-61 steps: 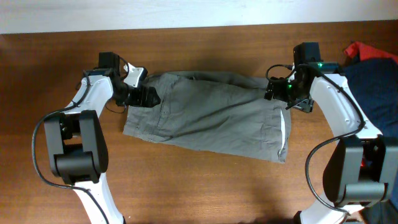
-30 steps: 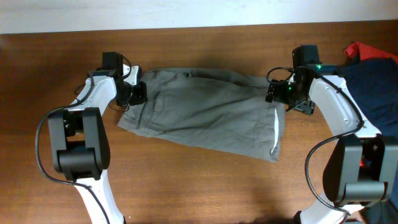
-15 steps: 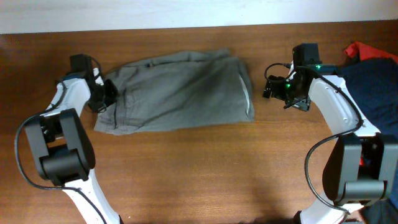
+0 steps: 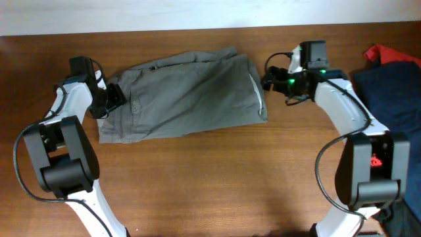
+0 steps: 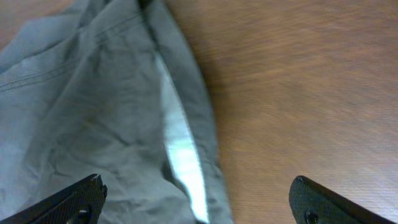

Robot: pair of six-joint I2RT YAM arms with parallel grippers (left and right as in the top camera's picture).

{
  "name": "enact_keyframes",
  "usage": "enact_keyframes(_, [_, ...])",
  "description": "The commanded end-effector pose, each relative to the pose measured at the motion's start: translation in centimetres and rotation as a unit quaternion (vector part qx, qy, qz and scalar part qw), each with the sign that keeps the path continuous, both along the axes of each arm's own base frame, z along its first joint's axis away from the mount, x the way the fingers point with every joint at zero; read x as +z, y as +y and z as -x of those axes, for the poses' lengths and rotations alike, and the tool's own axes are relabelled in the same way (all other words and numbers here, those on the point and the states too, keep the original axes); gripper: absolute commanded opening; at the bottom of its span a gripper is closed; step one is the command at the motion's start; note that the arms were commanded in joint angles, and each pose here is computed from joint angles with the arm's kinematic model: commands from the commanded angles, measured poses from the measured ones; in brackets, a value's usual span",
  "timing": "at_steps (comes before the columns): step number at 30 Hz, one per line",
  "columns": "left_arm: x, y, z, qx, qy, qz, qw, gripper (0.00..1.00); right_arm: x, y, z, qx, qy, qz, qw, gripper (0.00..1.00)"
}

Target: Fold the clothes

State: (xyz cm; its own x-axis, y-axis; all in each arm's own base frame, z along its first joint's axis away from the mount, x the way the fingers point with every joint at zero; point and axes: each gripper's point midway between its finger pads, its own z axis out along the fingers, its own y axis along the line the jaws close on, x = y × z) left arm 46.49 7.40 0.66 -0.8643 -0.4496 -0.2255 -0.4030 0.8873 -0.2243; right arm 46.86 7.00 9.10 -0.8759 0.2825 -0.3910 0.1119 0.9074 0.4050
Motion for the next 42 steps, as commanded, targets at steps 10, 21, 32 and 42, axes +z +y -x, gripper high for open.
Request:
enact_keyframes(10, [1.8,4.5,2.1,0.004,0.087,-0.111,0.99,0.99,-3.6,0.1,-0.2,-0.011,0.027,0.03,0.999,0.98])
enact_keyframes(21, [6.6,2.1,-0.6,-0.02,0.051,-0.101,0.993,0.99,-3.8,1.0,0.6,-0.045,0.059,-0.005,0.997,0.99])
enact_keyframes(32, [8.1,-8.5,-3.7,-0.13,-0.012,-0.049,0.99,0.99,-4.4,1.9,2.6,-0.04,0.106,-0.032,0.993,0.99])
enact_keyframes(42, [8.8,-11.1,-5.4,-0.153,-0.053,-0.054,0.985,0.99,-5.6,1.8,0.9,0.05,0.049,0.01,0.998,0.98])
